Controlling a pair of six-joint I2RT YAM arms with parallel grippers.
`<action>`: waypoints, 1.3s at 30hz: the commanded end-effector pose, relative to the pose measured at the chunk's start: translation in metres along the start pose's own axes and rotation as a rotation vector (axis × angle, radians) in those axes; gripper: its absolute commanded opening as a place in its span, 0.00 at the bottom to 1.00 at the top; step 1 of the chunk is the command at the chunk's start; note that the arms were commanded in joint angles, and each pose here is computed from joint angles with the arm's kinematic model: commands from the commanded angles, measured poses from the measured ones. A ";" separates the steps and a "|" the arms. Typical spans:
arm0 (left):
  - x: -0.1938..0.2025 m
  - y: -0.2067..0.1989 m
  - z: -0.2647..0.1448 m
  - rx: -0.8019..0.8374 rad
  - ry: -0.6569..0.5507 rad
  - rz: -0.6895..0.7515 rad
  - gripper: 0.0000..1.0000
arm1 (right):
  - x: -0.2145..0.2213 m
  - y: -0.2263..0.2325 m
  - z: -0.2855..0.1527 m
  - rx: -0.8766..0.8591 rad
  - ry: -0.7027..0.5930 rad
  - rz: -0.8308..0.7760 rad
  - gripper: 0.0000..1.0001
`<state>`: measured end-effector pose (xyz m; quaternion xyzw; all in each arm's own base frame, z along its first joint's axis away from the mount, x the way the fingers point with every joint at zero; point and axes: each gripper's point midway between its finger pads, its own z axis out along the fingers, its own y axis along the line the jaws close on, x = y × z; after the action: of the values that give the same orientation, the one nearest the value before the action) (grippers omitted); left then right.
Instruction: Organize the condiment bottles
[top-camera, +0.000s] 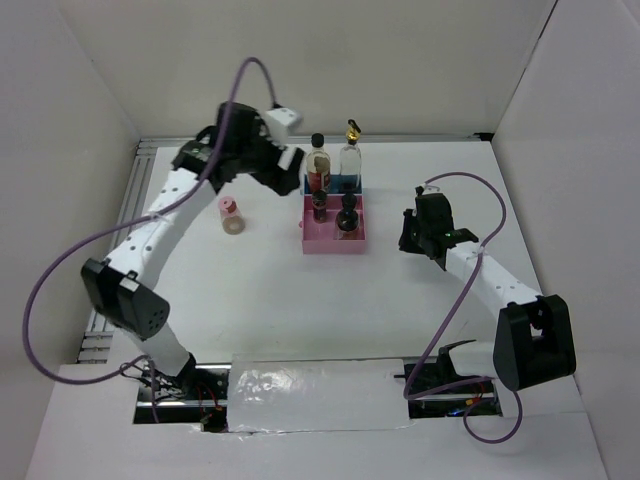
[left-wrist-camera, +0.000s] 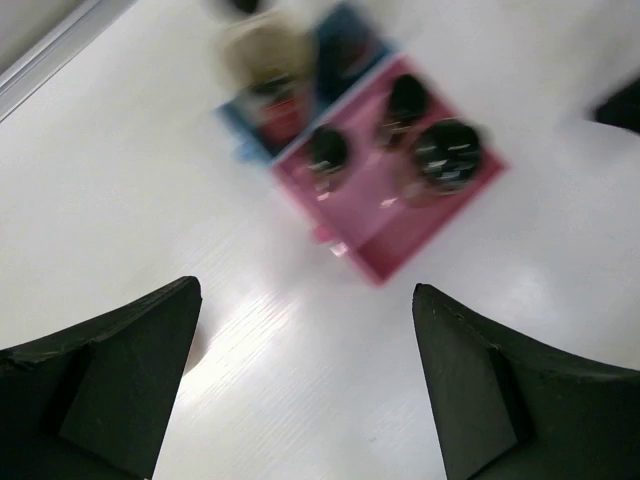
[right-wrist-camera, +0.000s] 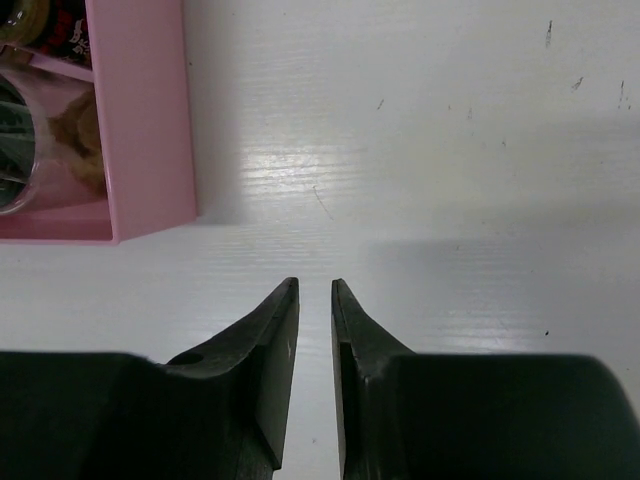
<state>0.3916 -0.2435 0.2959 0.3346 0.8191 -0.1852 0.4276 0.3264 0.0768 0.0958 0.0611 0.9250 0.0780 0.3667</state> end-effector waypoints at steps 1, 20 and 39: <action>0.032 0.082 -0.033 -0.220 0.014 -0.145 0.99 | -0.004 0.004 -0.001 -0.028 -0.023 -0.010 0.27; 0.177 0.192 0.008 -0.359 0.216 -0.329 0.99 | -0.002 0.008 0.000 -0.027 -0.012 -0.018 0.28; 0.196 0.164 0.016 -0.298 0.294 -0.319 0.09 | -0.004 0.004 0.001 -0.006 -0.019 -0.012 0.28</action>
<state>0.4465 -0.0584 0.1110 0.1486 0.9335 -0.0701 0.3187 0.3252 0.0804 0.0915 0.0566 0.9279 0.0801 0.3598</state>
